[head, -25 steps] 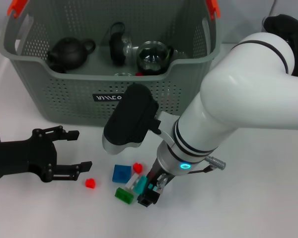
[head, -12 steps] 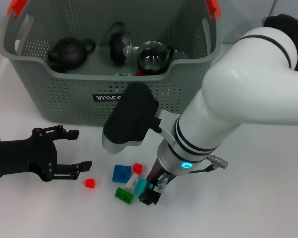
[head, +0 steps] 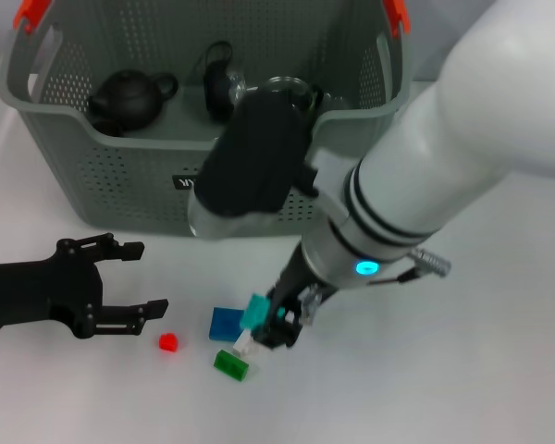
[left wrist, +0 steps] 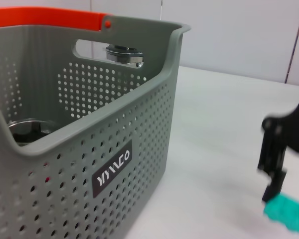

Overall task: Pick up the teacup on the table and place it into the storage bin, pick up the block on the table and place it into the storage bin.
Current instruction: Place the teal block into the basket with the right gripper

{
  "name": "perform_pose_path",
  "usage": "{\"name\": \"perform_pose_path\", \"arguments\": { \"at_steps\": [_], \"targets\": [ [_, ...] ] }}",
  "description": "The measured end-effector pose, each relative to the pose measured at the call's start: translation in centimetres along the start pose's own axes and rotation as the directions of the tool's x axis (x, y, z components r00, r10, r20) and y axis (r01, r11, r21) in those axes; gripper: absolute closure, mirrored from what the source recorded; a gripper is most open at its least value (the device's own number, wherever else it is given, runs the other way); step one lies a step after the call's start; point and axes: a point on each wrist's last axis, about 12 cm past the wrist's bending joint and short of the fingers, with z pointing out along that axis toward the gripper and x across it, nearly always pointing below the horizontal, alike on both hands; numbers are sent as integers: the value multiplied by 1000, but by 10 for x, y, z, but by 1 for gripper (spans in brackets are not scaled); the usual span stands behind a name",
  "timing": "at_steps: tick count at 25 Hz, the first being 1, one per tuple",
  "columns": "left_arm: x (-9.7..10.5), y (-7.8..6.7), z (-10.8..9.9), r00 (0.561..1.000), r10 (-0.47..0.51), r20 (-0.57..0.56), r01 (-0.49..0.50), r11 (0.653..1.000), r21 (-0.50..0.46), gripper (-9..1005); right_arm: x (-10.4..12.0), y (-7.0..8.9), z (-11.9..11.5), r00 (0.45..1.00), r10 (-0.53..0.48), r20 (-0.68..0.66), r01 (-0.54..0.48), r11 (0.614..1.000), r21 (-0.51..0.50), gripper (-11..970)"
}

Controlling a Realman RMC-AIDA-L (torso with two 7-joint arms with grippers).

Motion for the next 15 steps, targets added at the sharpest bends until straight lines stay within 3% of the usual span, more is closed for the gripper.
{"name": "perform_pose_path", "arguments": {
  "at_steps": [8, 15],
  "targets": [
    [0, 2, -2, 1000, 2, 7, -2, 1000, -14, 124, -22, 0, -72, 984, -40, 172, 23, 995, 99, 528],
    [-1, 2, -2, 1000, 14, 8, -13, 1000, -11, 124, -39, -37, -127, 930, -65, 361, -24, 971, 238, 528]
  ]
}}
